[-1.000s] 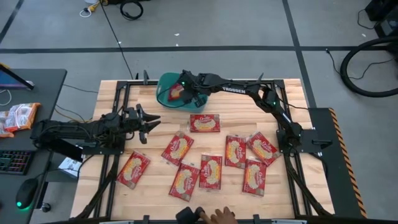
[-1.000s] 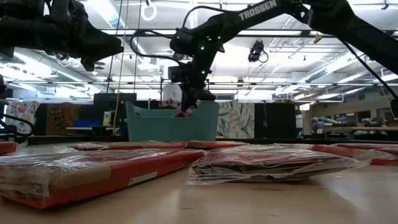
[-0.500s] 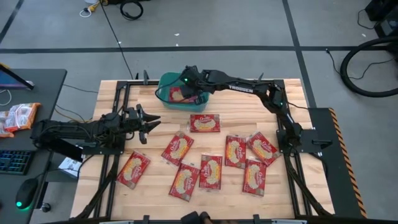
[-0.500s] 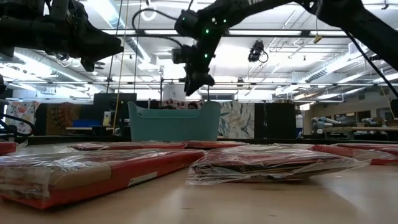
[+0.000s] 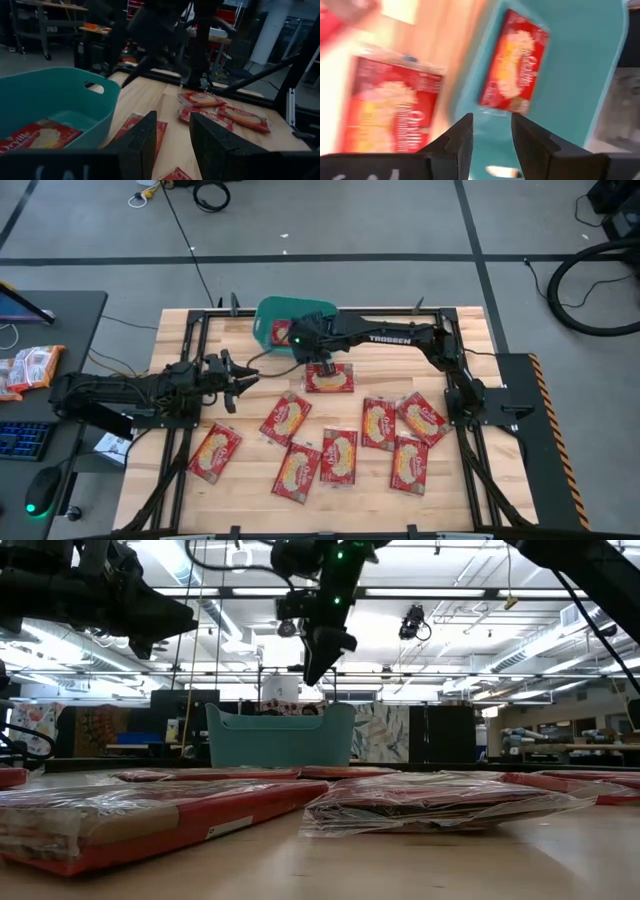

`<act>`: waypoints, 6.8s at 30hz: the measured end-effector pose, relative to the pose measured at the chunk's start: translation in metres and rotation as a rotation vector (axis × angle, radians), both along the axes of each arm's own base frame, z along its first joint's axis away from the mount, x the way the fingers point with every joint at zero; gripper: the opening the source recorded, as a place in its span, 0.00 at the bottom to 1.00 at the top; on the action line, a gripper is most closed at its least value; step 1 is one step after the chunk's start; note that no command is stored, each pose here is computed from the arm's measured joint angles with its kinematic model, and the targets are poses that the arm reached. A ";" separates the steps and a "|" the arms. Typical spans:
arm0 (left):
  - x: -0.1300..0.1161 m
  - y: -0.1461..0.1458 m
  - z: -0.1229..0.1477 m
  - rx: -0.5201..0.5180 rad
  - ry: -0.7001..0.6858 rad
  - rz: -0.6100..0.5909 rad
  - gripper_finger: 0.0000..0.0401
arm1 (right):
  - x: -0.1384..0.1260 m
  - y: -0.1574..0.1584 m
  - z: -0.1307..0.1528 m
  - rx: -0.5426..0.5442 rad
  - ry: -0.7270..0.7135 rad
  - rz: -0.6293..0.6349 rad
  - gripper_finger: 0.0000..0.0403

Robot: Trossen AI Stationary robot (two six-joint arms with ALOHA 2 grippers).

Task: Sort popcorn bags into baskets
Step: Put the red popcorn bag into the green bin

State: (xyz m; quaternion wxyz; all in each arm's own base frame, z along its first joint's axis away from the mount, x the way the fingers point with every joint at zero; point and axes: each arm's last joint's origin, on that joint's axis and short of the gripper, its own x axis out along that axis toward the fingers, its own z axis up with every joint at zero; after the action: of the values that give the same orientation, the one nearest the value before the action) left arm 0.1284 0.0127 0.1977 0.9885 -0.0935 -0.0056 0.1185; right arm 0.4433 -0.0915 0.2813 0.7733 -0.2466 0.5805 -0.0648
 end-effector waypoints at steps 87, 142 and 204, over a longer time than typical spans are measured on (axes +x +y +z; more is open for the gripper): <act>0.036 0.005 0.006 0.043 0.141 0.089 0.30 | -0.127 0.100 -0.164 -0.108 -0.112 -0.226 0.43; 0.131 0.000 -0.035 0.083 0.541 0.001 0.62 | -0.066 0.078 0.001 0.160 -0.214 -0.259 0.00; 0.160 0.082 0.068 0.651 0.873 0.178 0.08 | -0.177 0.103 -0.041 0.171 -0.645 -0.379 0.31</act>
State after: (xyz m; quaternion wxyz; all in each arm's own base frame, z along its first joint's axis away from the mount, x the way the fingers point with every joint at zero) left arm 0.2888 0.0946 0.2661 0.8629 0.2758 0.3608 0.2217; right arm 0.2661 0.0118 0.2400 0.9083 -0.0366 0.3459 -0.2322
